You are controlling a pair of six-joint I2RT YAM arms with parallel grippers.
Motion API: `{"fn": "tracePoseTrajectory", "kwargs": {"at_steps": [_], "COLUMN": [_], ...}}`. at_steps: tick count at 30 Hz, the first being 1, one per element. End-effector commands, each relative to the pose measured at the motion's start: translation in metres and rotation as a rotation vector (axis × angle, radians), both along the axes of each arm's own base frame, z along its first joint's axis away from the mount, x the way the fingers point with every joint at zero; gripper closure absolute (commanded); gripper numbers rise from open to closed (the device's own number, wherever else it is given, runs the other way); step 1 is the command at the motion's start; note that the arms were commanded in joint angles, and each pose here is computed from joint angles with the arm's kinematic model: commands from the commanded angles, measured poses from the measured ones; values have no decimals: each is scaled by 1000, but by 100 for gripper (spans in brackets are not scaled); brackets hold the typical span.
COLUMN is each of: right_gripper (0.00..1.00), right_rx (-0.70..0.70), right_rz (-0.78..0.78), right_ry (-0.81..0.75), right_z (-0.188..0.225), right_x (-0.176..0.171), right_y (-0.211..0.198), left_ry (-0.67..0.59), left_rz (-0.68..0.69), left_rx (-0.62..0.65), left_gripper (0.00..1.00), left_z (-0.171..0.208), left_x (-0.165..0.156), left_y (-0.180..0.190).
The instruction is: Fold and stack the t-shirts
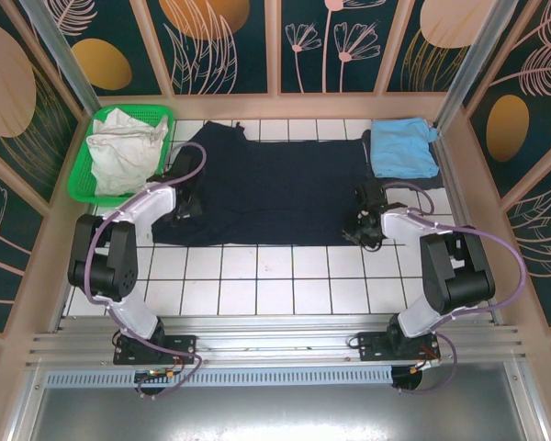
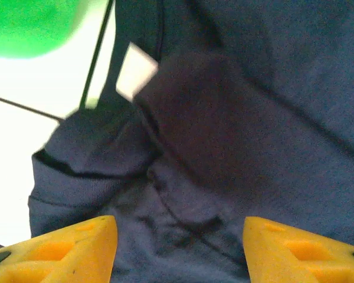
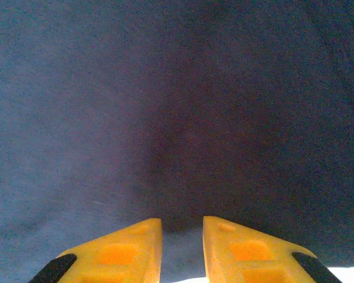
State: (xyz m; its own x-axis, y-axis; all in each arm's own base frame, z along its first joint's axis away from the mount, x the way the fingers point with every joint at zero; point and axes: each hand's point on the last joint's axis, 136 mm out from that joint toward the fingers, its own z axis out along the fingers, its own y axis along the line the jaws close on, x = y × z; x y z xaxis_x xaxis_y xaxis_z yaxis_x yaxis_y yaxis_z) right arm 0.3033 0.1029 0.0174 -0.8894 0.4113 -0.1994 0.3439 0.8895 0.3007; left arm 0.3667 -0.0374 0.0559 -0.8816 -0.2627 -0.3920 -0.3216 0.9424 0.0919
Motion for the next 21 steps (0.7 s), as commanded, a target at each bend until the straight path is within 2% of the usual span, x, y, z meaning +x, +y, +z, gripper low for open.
{"fn": "tracePoseTrajectory", "kwargs": {"at_steps": [1,10,13,16,18,21], "right_gripper": [75,76,77,77,77,76], "right_rx": [-23,10,10,17,32,104], "right_rz": [-47,-85,-101,-111,-109,-83], "right_ry": [4,35,57,59,12,-129], "right_z": [-4,-13,-14,-4,13,49], "right_x": [-11,-36,-50,-59,-53,-25], "right_y": [-12,-16,-20,-21,-19,-6], "left_ry": [42,137,131,124,113,74], "left_rz": [31,68,79,81,100,125], "left_rx": [-25,48,54,-6,-10,12], "left_gripper": [42,40,40,40,34,27], "left_z": [-30,-58,-53,-51,-43,-25], "left_x": [-17,-61,-73,-79,-81,-80], "left_y": [2,22,26,18,19,26]}}
